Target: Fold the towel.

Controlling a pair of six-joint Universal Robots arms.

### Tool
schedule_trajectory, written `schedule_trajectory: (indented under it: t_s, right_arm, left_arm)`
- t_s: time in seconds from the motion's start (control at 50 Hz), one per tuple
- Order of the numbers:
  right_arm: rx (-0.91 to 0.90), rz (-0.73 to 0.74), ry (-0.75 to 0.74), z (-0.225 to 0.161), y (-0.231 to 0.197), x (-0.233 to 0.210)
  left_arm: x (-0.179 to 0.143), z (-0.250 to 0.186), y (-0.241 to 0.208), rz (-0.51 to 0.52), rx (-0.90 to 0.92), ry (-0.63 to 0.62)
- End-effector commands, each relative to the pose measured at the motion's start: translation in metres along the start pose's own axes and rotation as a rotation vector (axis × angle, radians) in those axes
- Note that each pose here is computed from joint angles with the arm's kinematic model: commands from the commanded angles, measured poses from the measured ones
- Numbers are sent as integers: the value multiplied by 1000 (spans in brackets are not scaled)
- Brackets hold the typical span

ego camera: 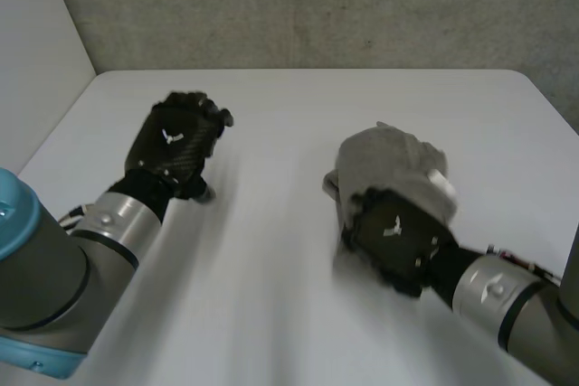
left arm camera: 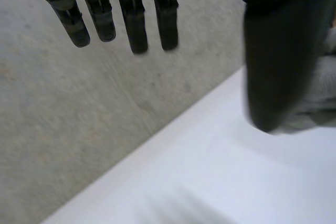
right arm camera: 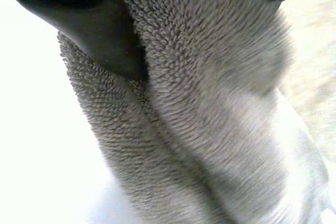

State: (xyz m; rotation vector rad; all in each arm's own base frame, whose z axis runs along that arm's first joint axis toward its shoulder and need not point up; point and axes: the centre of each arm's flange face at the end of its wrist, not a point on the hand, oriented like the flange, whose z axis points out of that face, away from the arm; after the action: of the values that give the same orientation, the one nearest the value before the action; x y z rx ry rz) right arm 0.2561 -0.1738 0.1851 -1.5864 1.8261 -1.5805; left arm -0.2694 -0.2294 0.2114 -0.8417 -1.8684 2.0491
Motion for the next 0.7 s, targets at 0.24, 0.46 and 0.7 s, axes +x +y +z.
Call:
schedule_trajectory:
  t_s: [0.24, 0.46, 0.7]
  right_arm:
    - [-173, 16, 303, -16, -1, 63]
    - [-136, 236, 471, -19, 12, 104]
    - [-177, 333, 496, -15, 48, 126]
  left_arm:
    - [28, 43, 21, -23, -57, 90]
    - [71, 62, 27, -28, -80, 232]
    - [112, 62, 29, -62, -88, 392]
